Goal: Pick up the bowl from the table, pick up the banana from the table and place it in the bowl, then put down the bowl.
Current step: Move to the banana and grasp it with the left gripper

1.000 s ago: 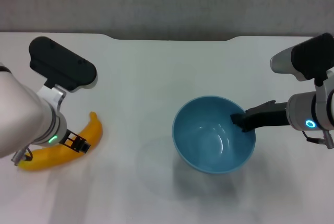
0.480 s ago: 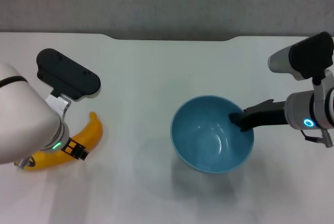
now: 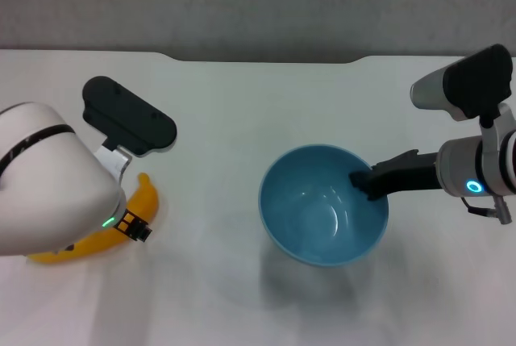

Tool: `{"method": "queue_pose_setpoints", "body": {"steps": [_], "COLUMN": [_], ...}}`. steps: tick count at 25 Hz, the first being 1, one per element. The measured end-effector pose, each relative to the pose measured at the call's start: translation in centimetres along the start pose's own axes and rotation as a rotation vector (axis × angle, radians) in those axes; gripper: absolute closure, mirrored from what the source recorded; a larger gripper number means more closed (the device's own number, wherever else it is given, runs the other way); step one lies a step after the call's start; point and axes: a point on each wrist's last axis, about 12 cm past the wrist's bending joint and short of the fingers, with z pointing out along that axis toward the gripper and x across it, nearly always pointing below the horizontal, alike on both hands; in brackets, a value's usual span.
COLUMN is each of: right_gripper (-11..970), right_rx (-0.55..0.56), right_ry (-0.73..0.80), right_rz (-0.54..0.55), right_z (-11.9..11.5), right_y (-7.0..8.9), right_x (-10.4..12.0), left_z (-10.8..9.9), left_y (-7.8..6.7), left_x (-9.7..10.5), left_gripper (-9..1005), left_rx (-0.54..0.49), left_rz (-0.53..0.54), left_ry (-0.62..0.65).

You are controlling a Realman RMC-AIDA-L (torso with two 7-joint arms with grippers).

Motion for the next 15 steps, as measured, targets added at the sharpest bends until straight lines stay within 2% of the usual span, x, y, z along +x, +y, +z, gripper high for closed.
{"method": "queue_pose_setpoints", "body": {"steps": [15], "right_gripper": [918], "right_rx": [-0.006], "right_ry": [-0.014], "right_rz": [-0.019], "right_z": [-0.1], "right_y": [0.5], "right_x": [-0.5], "left_z": [1.4], "left_y": [0.1], "left_x": [-0.7], "left_gripper": [234], "left_rx": [-0.027], "left_rz": [0.029], "left_ry": [-0.007]}}
